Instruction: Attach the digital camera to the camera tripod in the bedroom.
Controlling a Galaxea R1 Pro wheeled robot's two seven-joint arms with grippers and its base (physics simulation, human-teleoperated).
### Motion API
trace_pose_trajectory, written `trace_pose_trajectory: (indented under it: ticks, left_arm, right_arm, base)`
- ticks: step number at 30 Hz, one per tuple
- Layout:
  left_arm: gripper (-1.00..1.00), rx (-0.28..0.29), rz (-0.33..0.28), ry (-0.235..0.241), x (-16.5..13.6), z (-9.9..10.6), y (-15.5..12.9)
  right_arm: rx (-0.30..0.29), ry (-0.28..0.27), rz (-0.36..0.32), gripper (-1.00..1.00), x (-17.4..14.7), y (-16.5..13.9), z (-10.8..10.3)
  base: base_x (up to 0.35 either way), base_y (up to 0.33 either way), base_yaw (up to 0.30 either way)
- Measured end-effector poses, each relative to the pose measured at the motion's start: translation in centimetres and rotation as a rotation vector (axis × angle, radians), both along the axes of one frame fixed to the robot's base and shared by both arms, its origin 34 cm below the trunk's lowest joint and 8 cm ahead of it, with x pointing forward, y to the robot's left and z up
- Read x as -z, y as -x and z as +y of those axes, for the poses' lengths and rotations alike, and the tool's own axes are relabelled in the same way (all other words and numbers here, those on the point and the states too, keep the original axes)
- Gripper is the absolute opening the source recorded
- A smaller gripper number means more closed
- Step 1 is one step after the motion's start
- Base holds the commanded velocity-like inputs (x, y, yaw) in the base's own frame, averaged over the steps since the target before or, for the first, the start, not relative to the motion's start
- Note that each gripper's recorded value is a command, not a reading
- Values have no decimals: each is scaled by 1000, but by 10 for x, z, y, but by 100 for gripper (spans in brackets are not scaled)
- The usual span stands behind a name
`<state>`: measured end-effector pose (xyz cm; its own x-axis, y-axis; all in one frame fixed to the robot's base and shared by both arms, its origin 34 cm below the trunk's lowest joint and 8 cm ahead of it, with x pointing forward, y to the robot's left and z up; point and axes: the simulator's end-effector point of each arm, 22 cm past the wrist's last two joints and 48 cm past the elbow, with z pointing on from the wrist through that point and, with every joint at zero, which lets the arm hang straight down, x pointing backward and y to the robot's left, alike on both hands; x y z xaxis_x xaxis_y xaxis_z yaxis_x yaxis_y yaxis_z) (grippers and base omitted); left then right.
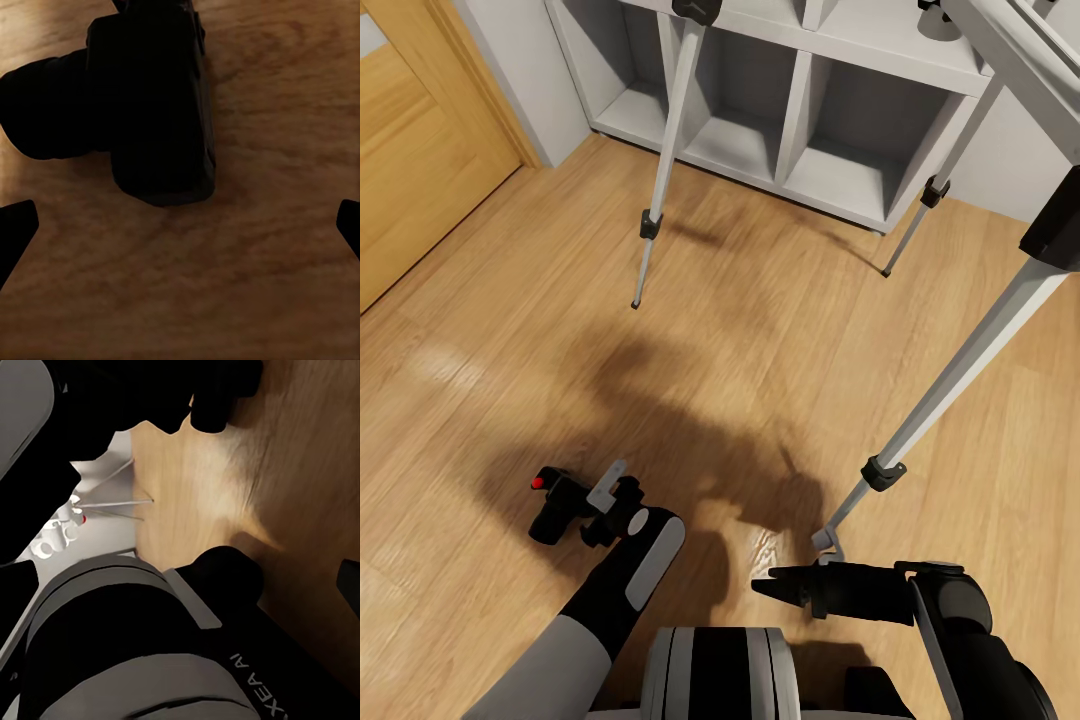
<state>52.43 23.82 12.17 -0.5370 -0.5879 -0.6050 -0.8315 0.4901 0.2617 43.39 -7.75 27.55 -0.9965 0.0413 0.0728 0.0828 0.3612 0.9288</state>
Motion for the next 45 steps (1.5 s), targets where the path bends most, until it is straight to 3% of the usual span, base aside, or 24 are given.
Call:
trace_pose_trajectory:
  ticks: [21, 29, 36, 45]
  left_arm:
    - [100, 18, 48, -14, 11, 3, 17]
    - [100, 82, 47, 25, 26, -4, 20]
    - [100, 42, 32, 81, 36, -12, 27]
    - [100, 63, -1, 108, 40, -17, 20]
  right_arm:
    - [0, 0, 0, 100, 0, 0, 0]
    - [0, 0, 0, 100, 0, 0, 1]
    - [-5, -2, 0, 100, 0, 1, 2]
    - [-5, 0, 1, 100, 0, 1, 2]
  base:
    - [0, 0, 0]
    - [0, 0, 0]
    - [0, 0, 0]
    - [0, 0, 0]
